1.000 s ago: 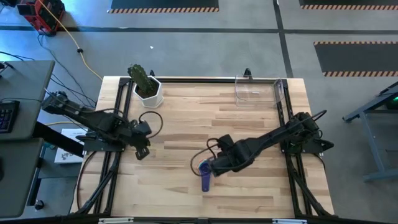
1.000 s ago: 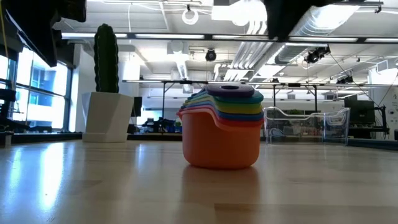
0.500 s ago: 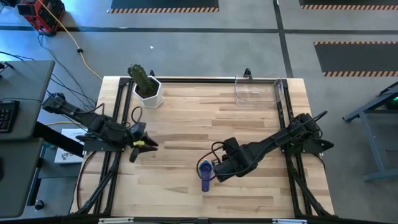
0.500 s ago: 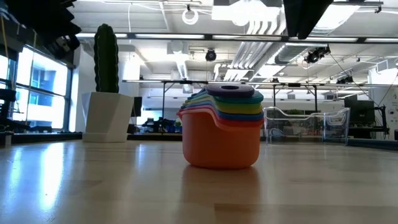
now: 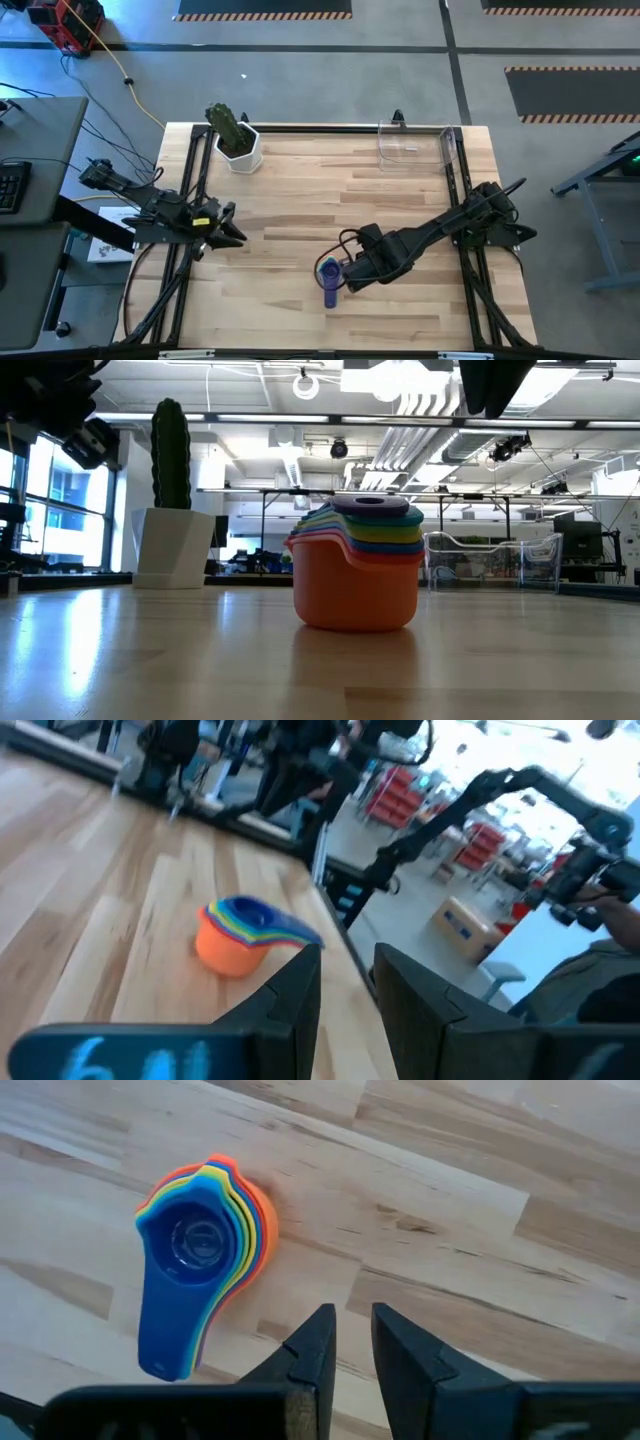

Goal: Nest measuring cups in basket
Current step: Put the nested measuring cups into the transparent bin

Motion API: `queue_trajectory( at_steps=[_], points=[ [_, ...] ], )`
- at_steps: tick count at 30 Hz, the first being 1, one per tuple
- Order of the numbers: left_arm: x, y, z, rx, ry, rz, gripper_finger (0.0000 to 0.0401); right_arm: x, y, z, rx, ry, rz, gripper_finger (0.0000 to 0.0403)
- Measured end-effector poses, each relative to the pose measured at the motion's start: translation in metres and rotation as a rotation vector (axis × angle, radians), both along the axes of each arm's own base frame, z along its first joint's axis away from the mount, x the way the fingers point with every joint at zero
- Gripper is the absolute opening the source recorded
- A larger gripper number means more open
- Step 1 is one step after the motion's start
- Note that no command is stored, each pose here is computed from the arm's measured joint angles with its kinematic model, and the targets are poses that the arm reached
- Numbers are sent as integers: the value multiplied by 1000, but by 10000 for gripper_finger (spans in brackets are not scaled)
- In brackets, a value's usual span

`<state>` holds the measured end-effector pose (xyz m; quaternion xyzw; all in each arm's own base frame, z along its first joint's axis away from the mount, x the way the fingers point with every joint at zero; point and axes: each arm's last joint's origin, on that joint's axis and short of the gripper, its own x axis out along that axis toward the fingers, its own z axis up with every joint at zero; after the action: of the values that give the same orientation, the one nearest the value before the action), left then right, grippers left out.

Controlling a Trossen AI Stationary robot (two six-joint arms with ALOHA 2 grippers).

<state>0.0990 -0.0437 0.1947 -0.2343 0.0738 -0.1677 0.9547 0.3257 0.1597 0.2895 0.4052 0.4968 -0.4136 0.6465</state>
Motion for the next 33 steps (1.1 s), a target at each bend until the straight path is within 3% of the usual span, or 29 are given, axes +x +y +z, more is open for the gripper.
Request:
queue_trajectory(
  at_steps=[9, 19, 24, 33],
  points=[
    [-4, 3, -15, 32, -180, 30, 87, 2, 1, 0, 14, -22, -22, 57],
    [-3, 3, -26, 47, -92, -8, 87, 6, 3, 1, 51, -72, -109, 57],
    [-3, 5, -34, 70, -13, 40, 87, 13, 6, 2, 97, -145, -127, 57],
    [-3, 5, -34, 169, -41, 37, 87, 21, 11, 5, 160, -238, -162, 45]
  ],
)
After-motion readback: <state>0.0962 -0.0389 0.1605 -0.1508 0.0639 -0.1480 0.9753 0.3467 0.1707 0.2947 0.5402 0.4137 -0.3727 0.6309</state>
